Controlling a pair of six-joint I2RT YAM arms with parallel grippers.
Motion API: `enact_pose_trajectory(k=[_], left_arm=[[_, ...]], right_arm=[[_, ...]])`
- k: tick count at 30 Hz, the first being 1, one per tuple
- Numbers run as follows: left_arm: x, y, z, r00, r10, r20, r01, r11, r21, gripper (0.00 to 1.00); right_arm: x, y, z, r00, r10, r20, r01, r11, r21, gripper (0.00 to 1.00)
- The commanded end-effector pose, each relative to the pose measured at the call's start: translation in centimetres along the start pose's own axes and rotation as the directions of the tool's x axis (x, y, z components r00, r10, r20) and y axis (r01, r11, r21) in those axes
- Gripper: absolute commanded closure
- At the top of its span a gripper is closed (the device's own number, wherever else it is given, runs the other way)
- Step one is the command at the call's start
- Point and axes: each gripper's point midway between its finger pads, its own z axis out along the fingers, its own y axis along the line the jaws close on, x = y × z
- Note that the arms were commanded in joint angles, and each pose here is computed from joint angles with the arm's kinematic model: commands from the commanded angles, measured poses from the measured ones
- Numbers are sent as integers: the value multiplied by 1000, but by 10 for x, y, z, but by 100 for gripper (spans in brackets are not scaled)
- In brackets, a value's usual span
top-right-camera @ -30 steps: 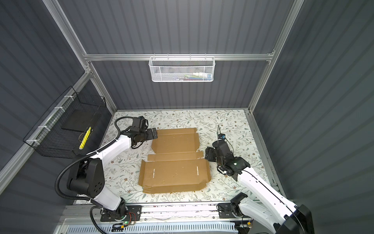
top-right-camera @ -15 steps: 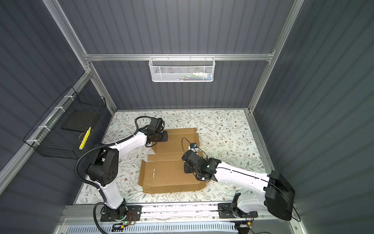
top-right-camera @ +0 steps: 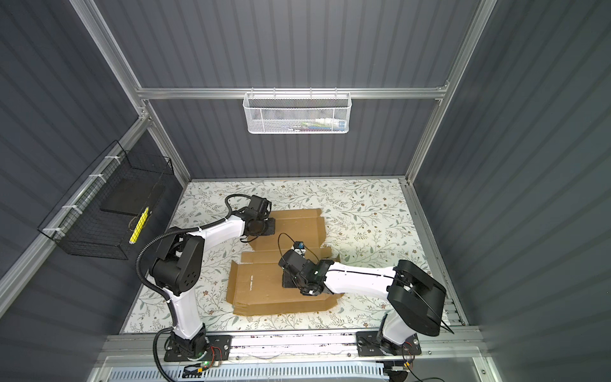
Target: Fold the paper box
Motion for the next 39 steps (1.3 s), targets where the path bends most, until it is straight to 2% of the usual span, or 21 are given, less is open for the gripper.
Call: enact_pose_trajectory(k=[1, 14, 28, 39], left_arm=[[10, 6, 11, 1000, -18, -23, 17, 1000, -24, 100], [15, 36, 22, 991, -127, -36, 126, 992, -22, 100], [22, 66, 21, 977, -212, -36, 211, 977, -24, 100], [42, 70, 9, 960, -271, -68, 270, 962, -25, 100]], right_arm=[[2, 8, 4, 999, 34, -21, -35, 999, -23, 95], [10, -1, 27, 990, 62, -123, -58, 998, 34, 96], [8, -35, 45, 974, 107, -202, -83, 989, 123, 96], [-33, -105, 40, 974, 108, -200, -53, 964, 261, 95]])
